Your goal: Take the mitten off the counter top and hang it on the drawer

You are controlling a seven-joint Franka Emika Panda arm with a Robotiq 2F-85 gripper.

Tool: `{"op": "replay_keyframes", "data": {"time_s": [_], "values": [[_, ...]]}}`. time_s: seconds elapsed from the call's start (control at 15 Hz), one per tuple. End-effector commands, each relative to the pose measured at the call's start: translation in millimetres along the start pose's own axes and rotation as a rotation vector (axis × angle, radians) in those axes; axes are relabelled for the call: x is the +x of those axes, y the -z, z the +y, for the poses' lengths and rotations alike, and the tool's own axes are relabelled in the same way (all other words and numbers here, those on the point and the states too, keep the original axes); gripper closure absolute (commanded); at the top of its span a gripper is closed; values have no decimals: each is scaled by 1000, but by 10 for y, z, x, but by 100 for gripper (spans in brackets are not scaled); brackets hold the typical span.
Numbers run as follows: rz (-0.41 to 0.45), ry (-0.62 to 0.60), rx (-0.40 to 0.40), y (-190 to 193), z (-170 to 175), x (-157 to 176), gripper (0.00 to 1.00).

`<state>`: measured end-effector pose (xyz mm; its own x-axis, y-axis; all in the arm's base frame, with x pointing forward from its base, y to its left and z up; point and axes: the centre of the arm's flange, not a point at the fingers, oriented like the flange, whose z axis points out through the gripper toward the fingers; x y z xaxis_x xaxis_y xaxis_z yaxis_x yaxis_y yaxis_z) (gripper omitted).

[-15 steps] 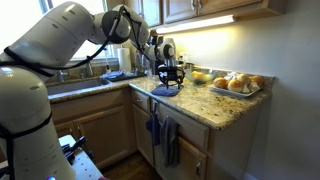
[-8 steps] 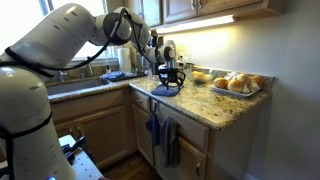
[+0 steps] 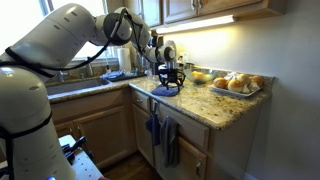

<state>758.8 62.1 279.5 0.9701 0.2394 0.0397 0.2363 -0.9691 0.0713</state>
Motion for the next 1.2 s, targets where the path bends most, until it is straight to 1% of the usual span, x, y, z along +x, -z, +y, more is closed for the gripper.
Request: {"op": "replay_keyframes", "data": {"time_s": [0.0, 0.07, 0.13, 0.2, 0.6, 0.8, 1.0, 1.07, 1.13], "values": [[4, -7, 35, -174, 76, -81, 5], [3, -12, 38, -178, 70, -86, 25], [2, -18, 38, -171, 62, -89, 27], [5, -19, 33, -153, 51, -97, 32], [35, -25, 30, -14, -42, -181, 72], [61, -35, 21, 101, -154, -292, 92], [108, -83, 3, 262, -310, -444, 94], [130, -106, -1, 324, -359, -486, 92], [147, -125, 2, 390, -413, -533, 92]]}}
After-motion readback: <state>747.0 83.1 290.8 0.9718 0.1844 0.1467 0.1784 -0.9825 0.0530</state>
